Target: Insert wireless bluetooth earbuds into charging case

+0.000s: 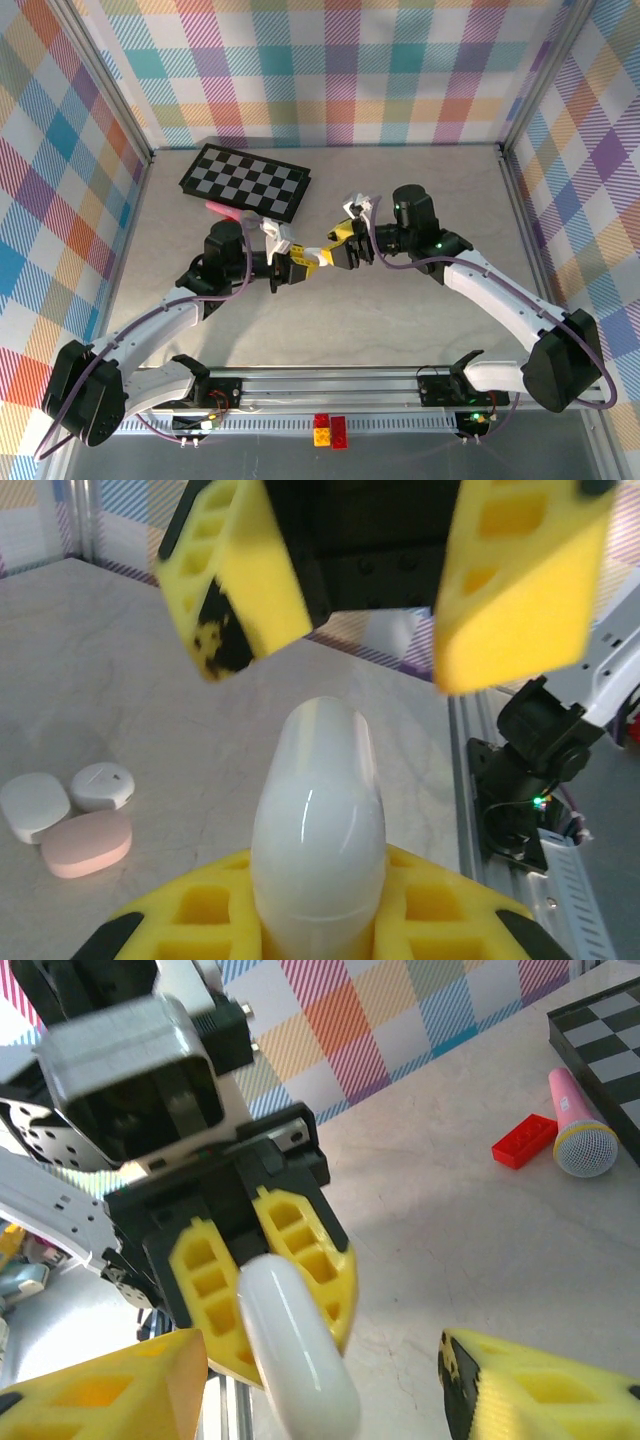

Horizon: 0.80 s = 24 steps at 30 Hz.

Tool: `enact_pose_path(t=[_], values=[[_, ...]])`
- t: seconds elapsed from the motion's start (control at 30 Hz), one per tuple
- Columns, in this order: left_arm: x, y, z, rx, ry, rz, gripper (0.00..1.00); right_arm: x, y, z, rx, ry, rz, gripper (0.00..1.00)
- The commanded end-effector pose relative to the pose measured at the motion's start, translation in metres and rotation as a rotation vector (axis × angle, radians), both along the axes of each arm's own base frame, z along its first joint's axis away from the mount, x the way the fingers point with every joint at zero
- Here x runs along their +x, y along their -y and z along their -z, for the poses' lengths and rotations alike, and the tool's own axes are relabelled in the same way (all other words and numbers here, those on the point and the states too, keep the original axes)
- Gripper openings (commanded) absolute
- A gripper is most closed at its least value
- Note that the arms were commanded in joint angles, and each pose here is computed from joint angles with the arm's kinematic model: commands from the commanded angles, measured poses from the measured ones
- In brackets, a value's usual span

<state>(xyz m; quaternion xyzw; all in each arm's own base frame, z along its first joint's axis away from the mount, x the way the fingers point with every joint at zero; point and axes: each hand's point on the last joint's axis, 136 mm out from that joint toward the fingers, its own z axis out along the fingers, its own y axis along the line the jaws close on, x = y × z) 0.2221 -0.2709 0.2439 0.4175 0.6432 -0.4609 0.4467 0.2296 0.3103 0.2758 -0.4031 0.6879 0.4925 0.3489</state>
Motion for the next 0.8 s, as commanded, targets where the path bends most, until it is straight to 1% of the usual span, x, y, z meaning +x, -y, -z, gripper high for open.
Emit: enact_pose_path(t=[0.0, 0.17, 0.27, 0.4, 0.43, 0.47, 0.5, 0.6, 0.67, 0.77], values=[[-0.007, 0.001, -0.028, -0.049, 0.044, 0.046, 0.02, -0.012, -0.002, 0.003, -0.007, 0.045, -0.066, 0.61], [-0.001, 0.004, -0.029, -0.059, 0.022, 0.042, 0.02, -0.013, -0.005, 0.010, -0.022, 0.030, -0.073, 0.54], [0.002, 0.004, -0.029, -0.056, 0.021, 0.037, 0.02, -0.012, -0.008, 0.012, -0.030, 0.026, -0.074, 0.52], [0.003, 0.004, -0.029, -0.055, 0.030, 0.034, 0.02, -0.009, -0.012, 0.014, -0.045, 0.020, -0.069, 0.42], [0.003, 0.005, -0.029, -0.057, 0.033, 0.034, 0.03, -0.009, -0.012, 0.014, -0.048, 0.020, -0.066, 0.37], [0.004, 0.005, -0.029, -0.058, 0.034, 0.033, 0.03, -0.008, -0.011, 0.012, -0.048, 0.025, -0.059, 0.30], [0.005, 0.006, -0.029, -0.058, 0.034, 0.034, 0.04, -0.007, -0.011, 0.012, -0.049, 0.030, -0.052, 0.26], [0.006, 0.007, -0.028, -0.047, 0.034, 0.042, 0.07, -0.006, -0.009, 0.012, -0.051, 0.037, -0.031, 0.25], [0.008, 0.006, -0.026, -0.040, 0.038, 0.028, 0.15, -0.005, -0.007, 0.012, -0.048, 0.040, -0.011, 0.23], [0.014, 0.004, -0.025, -0.038, 0.060, -0.014, 0.42, -0.003, -0.004, 0.011, -0.037, 0.044, 0.023, 0.21]])
